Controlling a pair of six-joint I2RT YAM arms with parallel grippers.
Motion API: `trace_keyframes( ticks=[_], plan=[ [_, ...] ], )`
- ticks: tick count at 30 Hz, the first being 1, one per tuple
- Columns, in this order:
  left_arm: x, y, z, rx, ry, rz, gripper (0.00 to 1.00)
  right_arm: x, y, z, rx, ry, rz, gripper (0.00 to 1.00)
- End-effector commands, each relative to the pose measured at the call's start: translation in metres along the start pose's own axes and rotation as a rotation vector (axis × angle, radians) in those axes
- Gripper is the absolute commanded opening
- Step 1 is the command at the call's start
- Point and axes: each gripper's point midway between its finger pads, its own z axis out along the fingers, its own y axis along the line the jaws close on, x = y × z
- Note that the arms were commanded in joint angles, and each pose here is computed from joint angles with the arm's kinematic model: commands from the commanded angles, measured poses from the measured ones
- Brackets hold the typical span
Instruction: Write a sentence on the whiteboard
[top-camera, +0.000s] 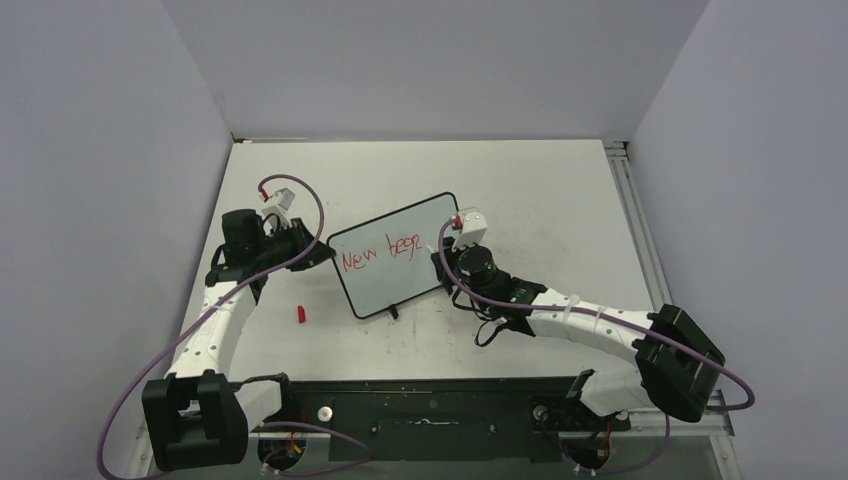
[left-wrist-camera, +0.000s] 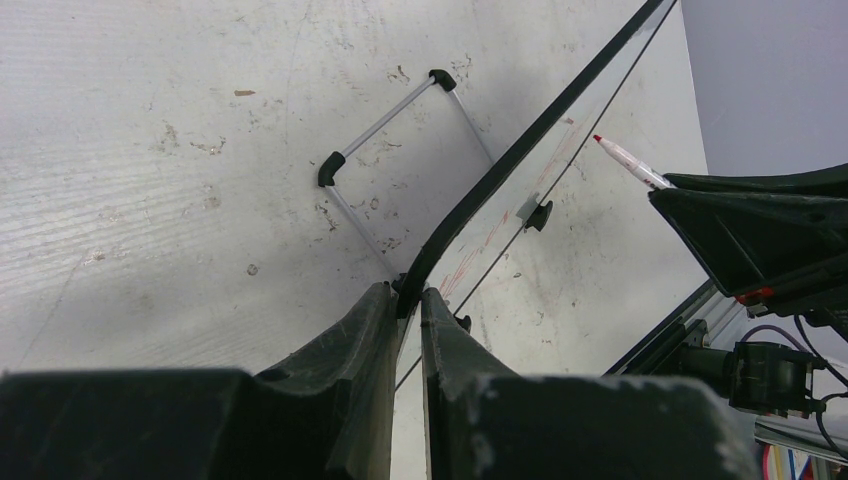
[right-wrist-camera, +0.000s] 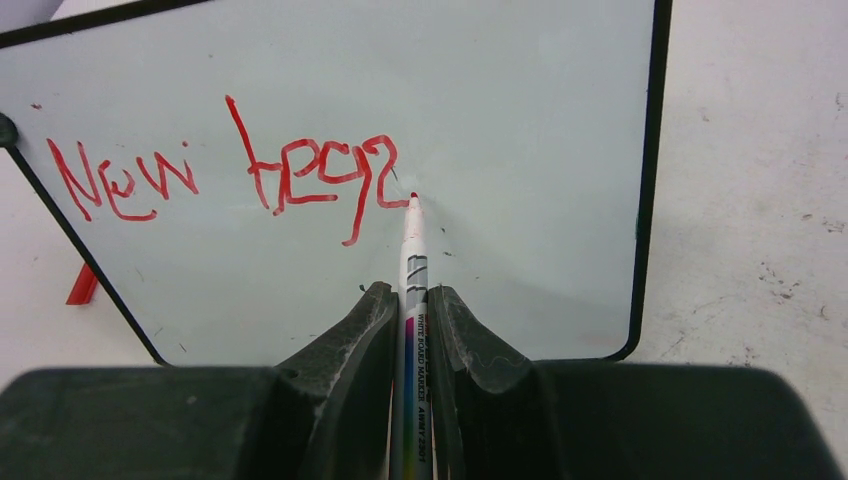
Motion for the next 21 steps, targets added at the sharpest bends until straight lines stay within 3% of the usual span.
trace_keyframes(
  ticks=[1,21],
  plan=[
    [-0.012,-0.009,-0.004,0.020,-0.035,0.039,0.09,-0.043,0.006,-0.016,-0.015,-0.111,0.029,0.05],
    [-0.010,-0.009,-0.003,0.022,-0.029,0.037,0.09,-0.065,0.016,-0.004,-0.046,-0.152,0.023,0.05]
  ],
)
